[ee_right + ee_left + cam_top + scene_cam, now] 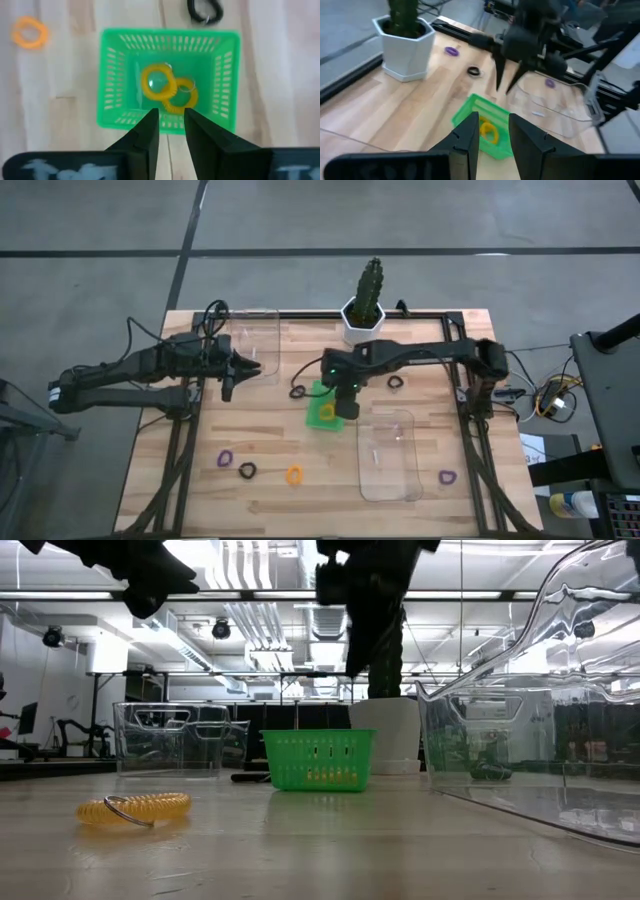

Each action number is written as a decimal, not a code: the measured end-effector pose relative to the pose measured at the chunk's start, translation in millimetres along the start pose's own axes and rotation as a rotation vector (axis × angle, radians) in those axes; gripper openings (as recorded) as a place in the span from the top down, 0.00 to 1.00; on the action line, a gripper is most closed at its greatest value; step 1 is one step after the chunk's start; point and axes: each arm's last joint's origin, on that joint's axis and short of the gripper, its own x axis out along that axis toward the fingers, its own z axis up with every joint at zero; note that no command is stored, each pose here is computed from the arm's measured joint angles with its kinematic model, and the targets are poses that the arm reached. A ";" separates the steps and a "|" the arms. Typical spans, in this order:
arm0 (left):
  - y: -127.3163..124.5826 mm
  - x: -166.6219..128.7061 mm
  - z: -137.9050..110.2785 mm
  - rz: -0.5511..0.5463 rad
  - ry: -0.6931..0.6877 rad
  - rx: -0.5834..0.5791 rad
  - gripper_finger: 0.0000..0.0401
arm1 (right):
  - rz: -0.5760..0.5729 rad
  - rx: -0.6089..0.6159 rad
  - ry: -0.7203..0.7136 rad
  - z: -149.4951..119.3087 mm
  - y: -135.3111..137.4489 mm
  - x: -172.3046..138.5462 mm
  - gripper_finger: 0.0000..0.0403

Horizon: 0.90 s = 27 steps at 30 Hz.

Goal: Sort spring keychains
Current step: Put the yellow spring keychain into the green basket

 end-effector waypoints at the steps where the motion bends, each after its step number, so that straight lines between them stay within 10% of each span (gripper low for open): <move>1: 0.0 0.0 0.0 -0.001 0.000 -0.003 0.75 | 0.001 -0.010 -0.017 -1.3 0.7 -7.4 0.80; 27: -4.4 3.1 10.8 -0.080 -0.093 0.017 0.75 | 0.115 0.113 -0.764 -159.7 -6.2 -89.9 0.85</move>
